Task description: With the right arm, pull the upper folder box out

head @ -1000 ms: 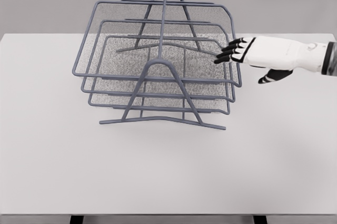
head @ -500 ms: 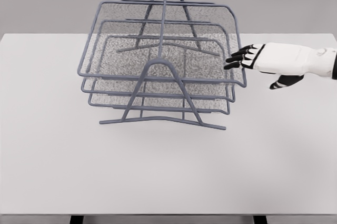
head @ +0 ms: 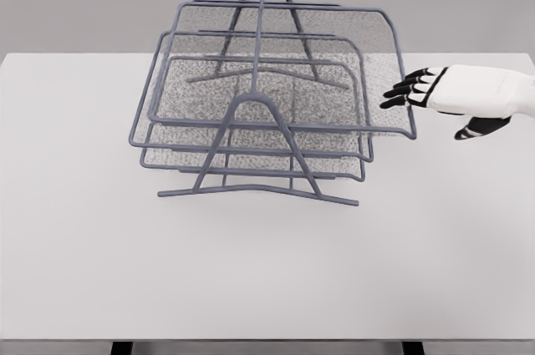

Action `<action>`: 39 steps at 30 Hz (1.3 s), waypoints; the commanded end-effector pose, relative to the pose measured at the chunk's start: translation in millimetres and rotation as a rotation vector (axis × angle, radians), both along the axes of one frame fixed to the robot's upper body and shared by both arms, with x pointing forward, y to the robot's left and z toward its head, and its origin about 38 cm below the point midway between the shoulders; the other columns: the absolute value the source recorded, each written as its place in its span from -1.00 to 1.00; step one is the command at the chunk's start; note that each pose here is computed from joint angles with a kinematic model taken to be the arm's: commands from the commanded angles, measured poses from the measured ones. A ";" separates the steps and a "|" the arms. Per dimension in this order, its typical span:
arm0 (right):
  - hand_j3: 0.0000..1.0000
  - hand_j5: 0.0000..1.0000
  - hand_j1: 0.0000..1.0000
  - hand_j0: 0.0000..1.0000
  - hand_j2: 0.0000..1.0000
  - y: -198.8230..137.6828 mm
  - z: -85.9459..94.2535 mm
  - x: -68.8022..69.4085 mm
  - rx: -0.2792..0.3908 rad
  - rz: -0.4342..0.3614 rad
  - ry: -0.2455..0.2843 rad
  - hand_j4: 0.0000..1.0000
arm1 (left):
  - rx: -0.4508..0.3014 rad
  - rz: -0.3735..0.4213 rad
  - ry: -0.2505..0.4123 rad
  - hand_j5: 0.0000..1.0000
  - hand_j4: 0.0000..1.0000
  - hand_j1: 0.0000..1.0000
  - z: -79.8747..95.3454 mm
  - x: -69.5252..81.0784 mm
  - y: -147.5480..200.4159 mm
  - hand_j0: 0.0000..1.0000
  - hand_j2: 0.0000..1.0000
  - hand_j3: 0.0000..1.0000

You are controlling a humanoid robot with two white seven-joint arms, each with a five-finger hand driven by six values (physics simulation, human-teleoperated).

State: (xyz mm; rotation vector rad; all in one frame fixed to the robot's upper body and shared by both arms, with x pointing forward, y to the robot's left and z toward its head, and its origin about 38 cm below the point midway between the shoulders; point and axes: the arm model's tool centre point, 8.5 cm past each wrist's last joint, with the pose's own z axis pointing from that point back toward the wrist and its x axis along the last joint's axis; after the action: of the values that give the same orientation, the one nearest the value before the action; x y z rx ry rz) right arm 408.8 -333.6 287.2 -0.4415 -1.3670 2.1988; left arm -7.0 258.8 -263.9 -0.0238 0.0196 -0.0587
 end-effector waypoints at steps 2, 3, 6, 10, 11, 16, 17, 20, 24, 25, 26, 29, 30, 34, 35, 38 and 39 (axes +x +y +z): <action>1.00 1.00 1.00 1.00 1.00 -7.7 1.2 -1.6 -0.024 -0.017 -0.003 1.00 | -0.001 0.002 0.000 1.00 1.00 1.00 0.0 -0.1 0.0 1.00 1.00 1.00; 1.00 1.00 1.00 1.00 1.00 -9.1 1.5 -1.7 -0.025 -0.020 -0.002 1.00 | -0.001 -0.001 0.001 1.00 1.00 1.00 0.0 -0.2 0.0 1.00 1.00 1.00; 1.00 1.00 1.00 1.00 1.00 -14.7 4.7 -3.2 -0.036 -0.030 -0.004 1.00 | 0.000 -0.001 0.002 1.00 1.00 1.00 0.0 -1.1 0.1 1.00 1.00 1.00; 1.00 1.00 1.00 1.00 1.00 -23.2 12.2 -4.3 -0.039 -0.050 -0.018 1.00 | 0.000 -0.001 0.000 1.00 1.00 1.00 0.0 -0.2 0.1 1.00 1.00 1.00; 1.00 1.00 1.00 1.00 1.00 -24.3 12.9 -4.9 -0.043 -0.052 -0.019 1.00 | -0.001 0.000 -0.001 1.00 1.00 1.00 0.0 0.4 -0.1 1.00 1.00 1.00; 1.00 1.00 1.00 1.00 1.00 -30.5 18.9 -6.8 -0.055 -0.064 -0.029 1.00 | 0.000 -0.001 0.000 1.00 1.00 1.00 0.0 -0.2 0.1 1.00 1.00 1.00; 1.00 1.00 1.00 1.00 1.00 -34.5 21.0 -8.3 -0.065 -0.071 -0.030 1.00 | 0.000 0.000 -0.001 1.00 1.00 1.00 0.0 0.4 0.0 1.00 1.00 1.00; 1.00 1.00 1.00 1.00 1.00 -37.2 23.2 -11.6 -0.078 -0.073 -0.031 1.00 | 0.000 -0.001 0.001 1.00 1.00 1.00 0.0 -0.2 0.1 1.00 1.00 1.00; 1.00 1.00 1.00 1.00 1.00 -32.0 44.8 -9.8 -0.011 -0.063 -0.080 1.00 | 0.000 0.000 -0.001 1.00 1.00 1.00 0.0 0.4 0.0 1.00 1.00 1.00; 1.00 1.00 1.00 1.00 1.00 -31.0 47.7 -9.6 0.004 -0.060 -0.082 1.00 | -0.001 -0.001 0.001 1.00 1.00 1.00 0.0 -0.2 0.0 1.00 1.00 1.00; 1.00 1.00 1.00 1.00 1.00 -27.7 52.2 -8.3 0.033 -0.053 -0.096 1.00 | 0.000 0.001 0.000 1.00 1.00 1.00 0.0 -0.2 0.1 1.00 1.00 1.00; 1.00 1.00 1.00 1.00 1.00 3.8 38.8 2.3 0.122 0.007 -0.084 1.00 | 0.001 0.001 0.000 1.00 1.00 1.00 0.0 -0.1 0.1 1.00 1.00 1.00; 1.00 1.00 1.00 1.00 1.00 9.7 36.3 3.6 0.136 0.019 -0.081 1.00 | 0.000 -0.001 0.001 1.00 1.00 1.00 0.0 -0.2 0.1 1.00 1.00 1.00; 1.00 1.00 1.00 1.00 1.00 17.5 27.1 5.8 0.145 0.031 -0.067 1.00 | 0.000 0.002 0.000 1.00 1.00 1.00 0.0 -0.1 0.1 1.00 1.00 1.00; 1.00 1.00 1.00 1.00 1.00 14.9 26.6 5.0 0.139 0.025 -0.065 1.00 | 0.000 0.000 -0.001 1.00 1.00 1.00 0.0 0.4 0.0 1.00 1.00 1.00; 1.00 1.00 1.00 1.00 1.00 3.5 23.9 1.6 0.111 0.002 -0.054 1.00 | 0.000 -0.001 0.000 1.00 1.00 1.00 0.0 -0.2 0.1 1.00 1.00 1.00; 1.00 1.00 1.00 1.00 1.00 0.7 21.4 0.5 0.102 -0.004 -0.048 1.00 | 0.000 0.000 -0.001 1.00 1.00 1.00 0.0 0.4 0.0 1.00 1.00 1.00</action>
State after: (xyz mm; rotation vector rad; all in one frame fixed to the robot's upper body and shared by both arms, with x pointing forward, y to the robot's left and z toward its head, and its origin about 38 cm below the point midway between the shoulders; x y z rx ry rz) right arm 409.2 -328.7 303.7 -0.4437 -1.5021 2.1185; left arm -7.0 258.8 -263.9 -0.0235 0.0195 -0.0590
